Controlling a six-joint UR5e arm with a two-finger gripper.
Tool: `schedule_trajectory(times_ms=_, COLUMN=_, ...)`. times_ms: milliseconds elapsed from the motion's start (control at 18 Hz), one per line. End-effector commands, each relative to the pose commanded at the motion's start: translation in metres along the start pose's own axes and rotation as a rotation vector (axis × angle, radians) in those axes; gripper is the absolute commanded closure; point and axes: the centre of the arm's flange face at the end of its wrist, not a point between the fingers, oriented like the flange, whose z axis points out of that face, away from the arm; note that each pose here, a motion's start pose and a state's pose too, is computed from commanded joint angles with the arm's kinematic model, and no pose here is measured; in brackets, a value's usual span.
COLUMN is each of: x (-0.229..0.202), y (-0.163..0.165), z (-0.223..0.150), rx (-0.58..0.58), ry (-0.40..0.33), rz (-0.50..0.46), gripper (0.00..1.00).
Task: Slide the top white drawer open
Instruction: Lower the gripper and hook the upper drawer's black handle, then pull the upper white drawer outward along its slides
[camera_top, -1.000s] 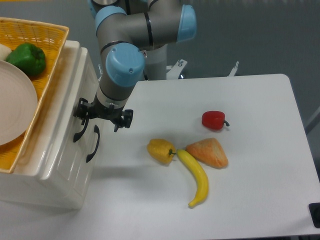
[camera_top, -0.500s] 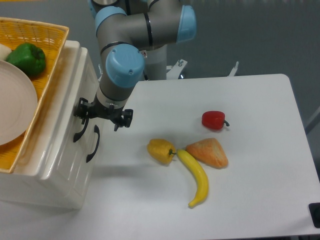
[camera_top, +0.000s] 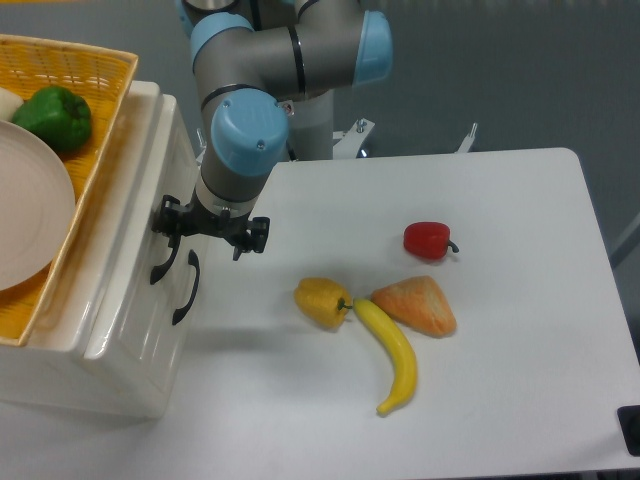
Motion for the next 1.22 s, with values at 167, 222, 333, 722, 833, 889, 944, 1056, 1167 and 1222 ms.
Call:
schedule_trajectory(times_ms=167, x=-0.004, y=0.000, z=-0.003, rx=0.000, ry=-0.024, rz=0.002, gripper=0.00)
schedule_trajectory(times_ms=222, x=-0.006, y=-0.001, z=-0.003, rx=0.000, ry=-0.027, rz=0.005, gripper=0.00)
schedule_trajectory(times_ms=333, x=-0.006, y=-0.003, z=-0.008, rx=0.009, ry=-0.031, rz=0.010, gripper=0.00)
schedule_trajectory(times_ms=722, x=-0.021, y=-0.005, z=-0.016, rx=0.001, ry=-0.093, rz=0.029, gripper=0.00)
schedule_trajectory(times_ms=833, x=-0.026, y=-0.006, z=-0.020, rx=0.008, ry=-0.095, rz=0.022, gripper=0.00)
schedule_trajectory(times_ms=889, x=-0.026, y=-0.006, z=-0.021, rx=0.011, ry=-0.096, rz=0.023, gripper=0.00)
schedule_trajectory(times_ms=944, x=-0.027, y=-0.007, z=-0.021, rx=0.010, ry=-0.099, rz=0.026, gripper=0.00)
schedule_trajectory(times_ms=1056, x=-0.036, y=-0.008, z=-0.023, rx=0.010, ry=-0.101, rz=0.028, gripper=0.00)
schedule_trajectory(times_ms=1167, x=-0.041, y=-0.008, z=-0.024, rx=0.009, ry=-0.102, rz=0.042, gripper=0.00)
schedule_trajectory(times_ms=1222, x=-0.047, y=-0.007, z=-0.027, rx=0.013, ry=-0.103, rz=0.038, gripper=0.00)
